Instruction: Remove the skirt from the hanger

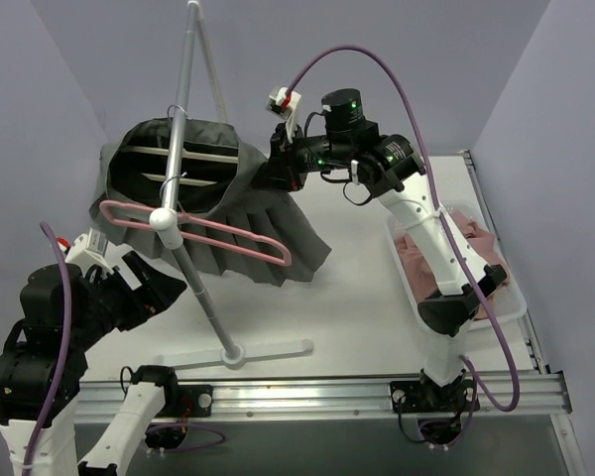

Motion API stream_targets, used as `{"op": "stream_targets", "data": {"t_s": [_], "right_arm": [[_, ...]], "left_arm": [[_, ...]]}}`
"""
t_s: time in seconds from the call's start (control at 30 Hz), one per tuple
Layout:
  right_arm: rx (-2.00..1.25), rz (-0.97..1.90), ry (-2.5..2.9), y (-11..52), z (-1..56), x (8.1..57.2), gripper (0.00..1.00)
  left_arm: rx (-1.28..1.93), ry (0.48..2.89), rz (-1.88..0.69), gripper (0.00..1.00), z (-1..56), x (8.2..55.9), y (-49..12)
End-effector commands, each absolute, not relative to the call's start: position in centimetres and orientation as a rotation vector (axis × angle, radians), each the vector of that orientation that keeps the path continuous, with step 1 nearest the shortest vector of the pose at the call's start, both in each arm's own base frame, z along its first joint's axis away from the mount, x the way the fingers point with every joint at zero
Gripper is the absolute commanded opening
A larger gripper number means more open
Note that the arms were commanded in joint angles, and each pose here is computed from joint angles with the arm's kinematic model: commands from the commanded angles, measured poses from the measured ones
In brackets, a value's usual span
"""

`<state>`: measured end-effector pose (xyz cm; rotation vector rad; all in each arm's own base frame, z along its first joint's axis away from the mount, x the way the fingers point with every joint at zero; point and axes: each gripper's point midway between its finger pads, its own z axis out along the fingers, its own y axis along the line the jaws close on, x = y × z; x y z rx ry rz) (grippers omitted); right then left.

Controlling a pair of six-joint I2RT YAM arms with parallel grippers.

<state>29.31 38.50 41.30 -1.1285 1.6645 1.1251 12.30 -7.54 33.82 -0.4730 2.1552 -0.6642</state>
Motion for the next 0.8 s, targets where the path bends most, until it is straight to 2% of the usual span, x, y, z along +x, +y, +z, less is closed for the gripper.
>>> {"op": "stream_targets", "data": {"t_s": [0.0, 0.27, 0.33, 0.43, 0.6, 0.77], "right_arm": [[-1.148, 1.138, 1.517, 39.3, 44.3, 29.0, 0.0], [-1.125, 1.146, 1.378, 39.5, 48.0, 29.1, 0.0], [-1.107, 1.186, 1.348, 39.7, 49.0, 28.8, 0.0], [-1.094, 1.219, 1.331, 40.4, 49.4, 28.8, 0.0], [-1.087, 1.251, 1.351, 41.3, 48.6, 29.3, 0.0], [-1.048, 1.233, 1.421, 41.6, 46.8, 30.9, 0.0]], "left_arm": [[-0.474, 2.174, -0.697, 0.86, 33.6, 12.2, -8.0], [-0.474, 2.175, -0.74, 0.79, 33.3, 12.5, -8.6], [-0.465, 2.171, -0.752, 0.67, 33.4, 12.5, -8.8], [-0.461, 2.164, -0.762, 0.56, 33.5, 12.4, -8.9], [-0.464, 2.156, -0.758, 0.56, 33.7, 11.9, -8.7], [-0.453, 2.148, -0.758, 0.6, 34.1, 10.9, -8.7]]}}
